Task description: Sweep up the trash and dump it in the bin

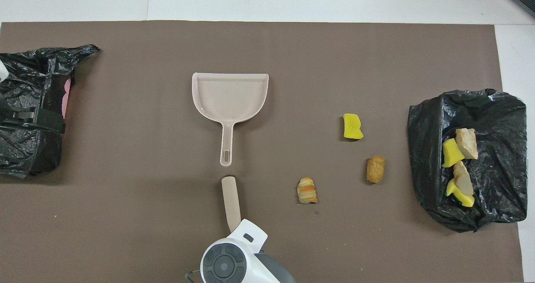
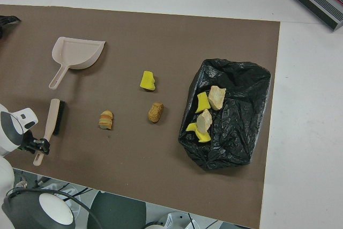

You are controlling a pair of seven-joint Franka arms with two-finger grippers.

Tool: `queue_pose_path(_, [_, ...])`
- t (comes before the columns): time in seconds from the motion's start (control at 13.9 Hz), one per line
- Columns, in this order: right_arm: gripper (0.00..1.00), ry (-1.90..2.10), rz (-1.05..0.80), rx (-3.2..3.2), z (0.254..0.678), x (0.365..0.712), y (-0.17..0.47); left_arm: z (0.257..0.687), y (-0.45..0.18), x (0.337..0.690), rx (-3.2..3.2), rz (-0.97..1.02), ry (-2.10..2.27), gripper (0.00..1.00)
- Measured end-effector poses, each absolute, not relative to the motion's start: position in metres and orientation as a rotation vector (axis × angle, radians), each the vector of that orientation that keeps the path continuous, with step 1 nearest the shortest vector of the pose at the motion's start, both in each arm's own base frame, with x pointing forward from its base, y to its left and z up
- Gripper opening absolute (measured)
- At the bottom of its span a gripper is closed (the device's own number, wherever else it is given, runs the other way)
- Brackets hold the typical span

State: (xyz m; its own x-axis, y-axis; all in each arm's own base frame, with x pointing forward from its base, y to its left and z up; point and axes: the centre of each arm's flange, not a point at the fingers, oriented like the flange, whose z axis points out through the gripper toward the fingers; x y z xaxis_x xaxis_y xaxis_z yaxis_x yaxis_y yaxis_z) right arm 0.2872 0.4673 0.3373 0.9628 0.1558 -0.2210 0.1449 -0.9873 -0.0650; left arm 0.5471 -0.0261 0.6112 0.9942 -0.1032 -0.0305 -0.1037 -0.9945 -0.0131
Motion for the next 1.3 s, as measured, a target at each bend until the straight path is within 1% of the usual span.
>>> queue_pose_path(0.14, [0.59,-0.23,0.352,-3.065,0.337,0.288,0.466,0.611,-0.03,0.547,-3.122,0.043,0.173,1.0])
queue_pose_path(0.22, [0.54,-0.229,0.352,-3.066,0.337,0.289,0.466,0.612,-0.034,0.548,-3.121,0.031,0.183,1.0])
queue_pose_path(0.29, [0.44,-0.231,0.35,-3.067,0.337,0.289,0.466,0.613,-0.038,0.549,-3.121,0.011,0.194,1.0])
queue_pose_path(0.36, [0.3,-0.233,0.347,-3.069,0.337,0.289,0.466,0.613,-0.04,0.55,-3.12,0.001,0.202,1.0])
queue_pose_path(0.43, [0.26,-0.234,0.344,-3.07,0.337,0.289,0.466,0.612,-0.042,0.551,-3.12,-0.003,0.205,1.0])
queue_pose_path(0.65, [0.26,-0.23,0.337,-3.069,0.339,0.29,0.465,0.604,-0.043,0.556,-3.127,0.014,0.207,1.0])
queue_pose_path(0.87, [0.26,-0.142,0.347,-3.087,0.359,0.295,0.454,0.59,-0.045,0.565,-3.132,0.026,0.211,1.0])
queue_pose_path(1.15, [0.26,0.062,0.461,-3.162,0.404,0.307,0.405,0.584,-0.065,0.57,-3.132,0.009,0.261,1.0])
queue_pose_path(1.3, [0.26,0.167,0.46,-3.236,0.412,0.314,0.38,0.582,-0.068,0.57,-3.131,0.014,0.27,1.0])
